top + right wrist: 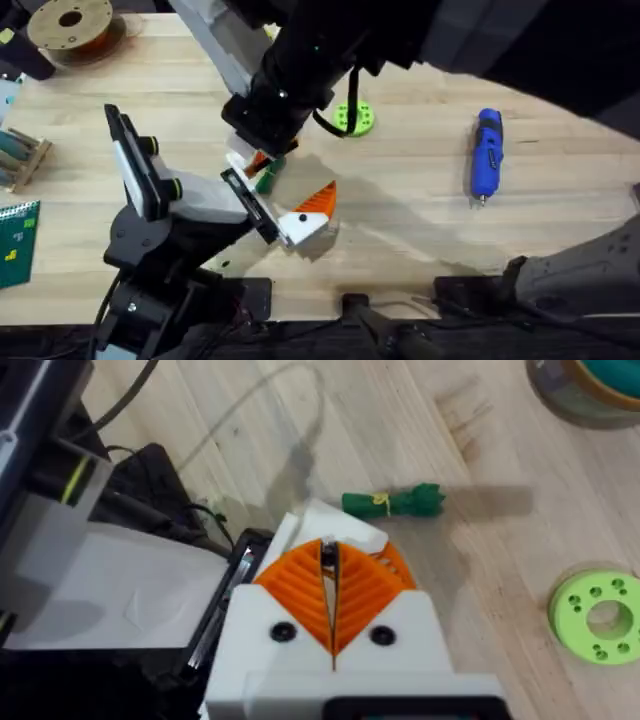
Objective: Pick up the gripper from the table and insert it into the empty holder that is missing its gripper. Then pick up a screw, insert it into the mounting hole, and use the screwdriver to tighten it. Finally, clean up the table by picking up the vegetable and placing it into the bucket.
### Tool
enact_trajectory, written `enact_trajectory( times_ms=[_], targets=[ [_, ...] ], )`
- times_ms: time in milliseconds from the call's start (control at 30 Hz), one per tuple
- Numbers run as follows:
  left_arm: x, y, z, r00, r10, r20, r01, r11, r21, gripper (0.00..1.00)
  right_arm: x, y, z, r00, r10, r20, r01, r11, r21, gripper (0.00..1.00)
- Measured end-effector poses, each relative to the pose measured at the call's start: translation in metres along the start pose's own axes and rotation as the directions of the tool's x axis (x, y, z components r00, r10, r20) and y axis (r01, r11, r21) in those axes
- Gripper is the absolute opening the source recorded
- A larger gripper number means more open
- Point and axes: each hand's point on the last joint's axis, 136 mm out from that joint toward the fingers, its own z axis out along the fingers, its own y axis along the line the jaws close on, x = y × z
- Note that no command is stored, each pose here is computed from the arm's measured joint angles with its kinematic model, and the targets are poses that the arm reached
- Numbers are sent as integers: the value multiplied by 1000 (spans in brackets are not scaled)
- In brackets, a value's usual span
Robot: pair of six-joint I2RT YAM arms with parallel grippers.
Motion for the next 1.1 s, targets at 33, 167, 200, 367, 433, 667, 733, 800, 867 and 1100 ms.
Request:
enact_trajectory(
  times_ms=[33,167,200,367,433,667,733,800,867,1100],
  targets=[
    [0,0,0,1000,0,0,0,1000,0,987,0,-1,0,1000,0,-1,0,1000,4,7],
    [0,0,0,1000,0,0,0,1000,0,987,1,-4,0,1000,1,-4,-1,1000,22,7],
    [0,0,0,1000,0,0,0,1000,0,987,1,-4,0,1000,1,-4,-1,1000,24,7],
    [0,0,0,1000,0,0,0,1000,0,987,1,-5,0,1000,1,-4,-1,1000,26,7],
    [0,0,0,1000,0,0,0,1000,0,987,1,-5,0,1000,1,-4,-1,1000,26,7],
    [0,0,0,1000,0,0,0,1000,0,987,1,-5,0,1000,1,-4,-1,1000,26,7],
    [0,0,0,1000,0,0,0,1000,0,987,1,-5,0,1000,1,-4,-1,1000,26,7],
    [0,0,0,1000,0,0,0,1000,0,989,1,-5,0,1000,1,-5,-1,1000,26,7],
    [0,0,0,1000,0,0,0,1000,0,987,1,-5,0,1000,1,-6,-1,1000,26,7],
    [0,0,0,1000,-6,-1,6,1000,2,987,3,-5,6,1000,3,-26,-3,1000,25,7]
  ],
)
